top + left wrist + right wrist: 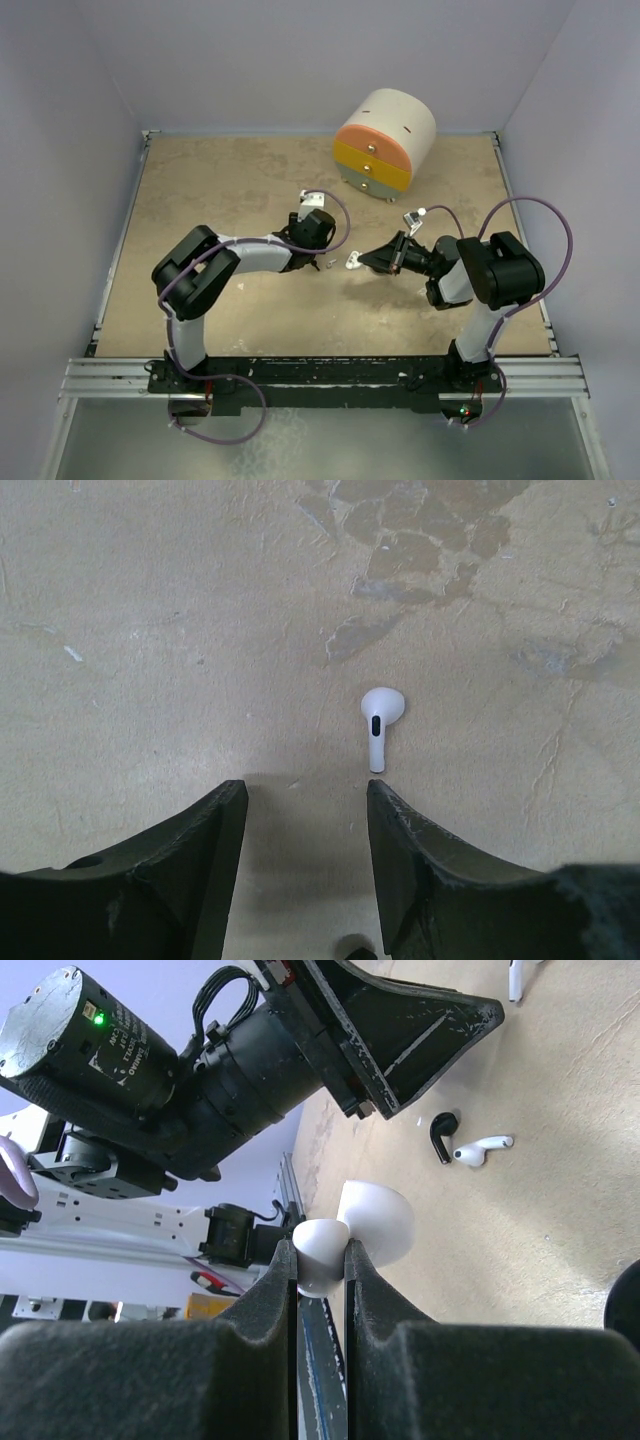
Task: Insert the wireless bluetooth earbuds into the charging case
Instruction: Pick up the earbud from the center of the board.
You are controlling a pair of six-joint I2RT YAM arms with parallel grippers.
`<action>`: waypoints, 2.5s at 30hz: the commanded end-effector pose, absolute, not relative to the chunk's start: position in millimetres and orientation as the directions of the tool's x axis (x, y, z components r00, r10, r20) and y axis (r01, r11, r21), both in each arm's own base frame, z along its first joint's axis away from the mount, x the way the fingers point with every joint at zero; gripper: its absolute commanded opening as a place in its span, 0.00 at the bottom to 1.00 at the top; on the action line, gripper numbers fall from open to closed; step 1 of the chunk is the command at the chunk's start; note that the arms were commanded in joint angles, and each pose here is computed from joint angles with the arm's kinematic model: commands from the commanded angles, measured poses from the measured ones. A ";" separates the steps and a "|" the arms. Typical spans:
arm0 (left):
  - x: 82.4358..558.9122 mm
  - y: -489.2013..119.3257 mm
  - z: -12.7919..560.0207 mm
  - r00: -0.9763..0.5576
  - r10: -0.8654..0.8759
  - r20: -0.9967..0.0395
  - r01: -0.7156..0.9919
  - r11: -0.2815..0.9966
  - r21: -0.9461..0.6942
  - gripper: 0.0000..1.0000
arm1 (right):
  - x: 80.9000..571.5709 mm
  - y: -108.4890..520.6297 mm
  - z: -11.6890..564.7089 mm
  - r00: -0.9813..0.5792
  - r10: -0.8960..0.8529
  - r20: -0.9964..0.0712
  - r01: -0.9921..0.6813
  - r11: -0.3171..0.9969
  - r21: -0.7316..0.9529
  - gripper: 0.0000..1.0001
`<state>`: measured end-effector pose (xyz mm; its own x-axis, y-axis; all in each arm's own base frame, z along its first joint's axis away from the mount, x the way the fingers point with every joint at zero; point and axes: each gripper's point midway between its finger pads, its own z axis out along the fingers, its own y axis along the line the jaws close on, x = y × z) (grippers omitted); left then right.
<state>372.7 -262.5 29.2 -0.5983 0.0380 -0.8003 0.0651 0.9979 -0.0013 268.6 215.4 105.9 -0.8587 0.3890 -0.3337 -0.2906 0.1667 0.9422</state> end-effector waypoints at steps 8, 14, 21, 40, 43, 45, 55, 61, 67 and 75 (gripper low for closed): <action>390.8 -285.2 41.8 -0.557 0.091 -0.826 0.140 0.990 0.014 0.48 | 265.6 214.9 117.0 -0.827 0.370 -0.424 -0.396 0.153 0.906 0.00; 393.6 -292.1 37.5 -0.563 0.108 -0.820 0.165 0.986 0.016 0.47 | 265.5 215.3 117.6 -0.828 0.367 -0.423 -0.397 0.149 0.906 0.00; 398.0 -298.2 31.9 -0.571 0.118 -0.813 0.172 0.985 0.022 0.45 | 265.1 215.1 118.2 -0.829 0.366 -0.423 -0.398 0.147 0.906 0.00; 403.5 -293.0 26.3 -0.577 0.137 -0.805 0.159 0.986 0.055 0.24 | 266.0 215.2 117.9 -0.831 0.362 -0.423 -0.398 0.145 0.906 0.00; 404.3 -293.1 26.3 -0.577 0.139 -0.805 0.161 0.985 0.055 0.22 | 265.8 215.2 117.4 -0.831 0.360 -0.423 -0.398 0.145 0.906 0.00; 405.0 -292.9 25.4 -0.578 0.141 -0.804 0.161 0.985 0.058 0.20 | 265.8 215.3 117.4 -0.832 0.360 -0.423 -0.398 0.145 0.906 0.00; 405.6 -292.1 22.5 -0.583 0.146 -0.799 0.164 0.985 0.061 0.08 | 265.4 215.2 115.0 -0.834 0.359 -0.419 -0.393 0.146 0.908 0.00; 405.8 -291.4 38.6 -0.560 0.119 -0.820 0.155 0.987 0.037 0.00 | 266.1 215.2 113.3 -0.835 0.360 -0.417 -0.390 0.148 0.909 0.00; 393.7 -298.1 96.0 -0.456 -0.008 -0.890 0.226 0.966 -0.124 0.00 | 267.0 215.1 116.6 -0.831 0.364 -0.420 -0.394 0.147 0.907 0.00; 361.3 -318.1 159.2 -0.362 -0.201 -0.910 0.415 0.840 -0.350 0.00 | 271.1 215.2 123.2 -0.823 0.372 -0.428 -0.402 0.149 0.903 0.00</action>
<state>367.0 -293.2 97.3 -0.4752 -0.0260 -0.8795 0.2793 0.9434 -0.1788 264.7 215.2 98.6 -0.8751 0.3702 -0.3118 -0.2689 0.1637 0.9492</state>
